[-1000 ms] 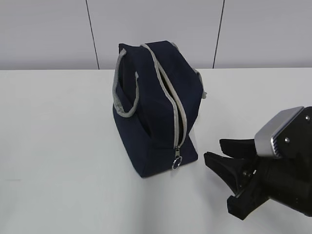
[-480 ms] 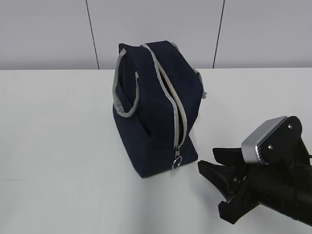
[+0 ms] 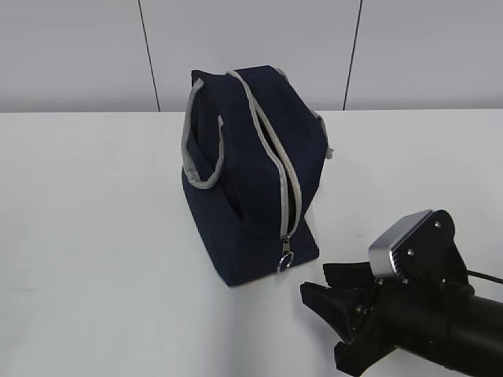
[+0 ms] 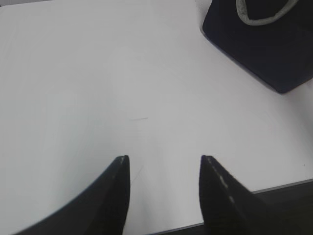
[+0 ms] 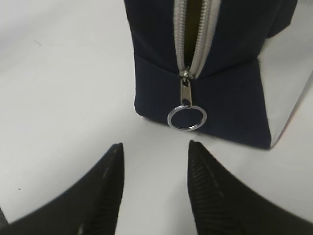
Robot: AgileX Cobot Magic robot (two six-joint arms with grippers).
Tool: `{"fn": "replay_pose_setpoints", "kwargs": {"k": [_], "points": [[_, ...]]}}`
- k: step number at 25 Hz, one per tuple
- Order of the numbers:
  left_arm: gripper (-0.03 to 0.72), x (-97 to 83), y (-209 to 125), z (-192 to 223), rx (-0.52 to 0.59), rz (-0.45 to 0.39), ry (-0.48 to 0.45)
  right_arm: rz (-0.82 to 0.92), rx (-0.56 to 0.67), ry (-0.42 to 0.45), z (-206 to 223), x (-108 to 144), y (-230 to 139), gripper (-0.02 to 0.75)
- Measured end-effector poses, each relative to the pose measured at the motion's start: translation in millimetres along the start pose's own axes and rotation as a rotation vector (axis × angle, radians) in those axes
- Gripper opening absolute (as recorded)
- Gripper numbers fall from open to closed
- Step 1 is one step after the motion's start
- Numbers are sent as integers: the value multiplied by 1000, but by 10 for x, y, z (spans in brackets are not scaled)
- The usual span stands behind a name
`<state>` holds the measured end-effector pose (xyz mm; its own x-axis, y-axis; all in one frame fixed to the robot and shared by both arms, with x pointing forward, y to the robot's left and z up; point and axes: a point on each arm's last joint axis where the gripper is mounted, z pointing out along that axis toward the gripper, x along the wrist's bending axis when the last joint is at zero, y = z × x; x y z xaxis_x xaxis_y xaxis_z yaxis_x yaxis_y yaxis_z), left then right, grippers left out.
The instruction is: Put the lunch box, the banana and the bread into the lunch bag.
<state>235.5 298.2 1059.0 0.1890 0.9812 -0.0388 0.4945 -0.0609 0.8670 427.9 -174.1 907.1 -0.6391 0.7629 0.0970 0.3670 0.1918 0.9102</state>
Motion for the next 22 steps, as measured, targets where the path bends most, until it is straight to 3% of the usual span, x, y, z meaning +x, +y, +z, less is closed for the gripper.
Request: {"fn": "replay_pose_setpoints", "kwargs": {"k": [4,10,22], "points": [[353,0,0,0,0,0,0,19,0,12,79,-8,-75,351],[353,0,0,0,0,0,0,54,27,26,197,-22,-261,451],[353,0,0,0,0,0,0,75,-71,12,477,-104,-181,467]]}}
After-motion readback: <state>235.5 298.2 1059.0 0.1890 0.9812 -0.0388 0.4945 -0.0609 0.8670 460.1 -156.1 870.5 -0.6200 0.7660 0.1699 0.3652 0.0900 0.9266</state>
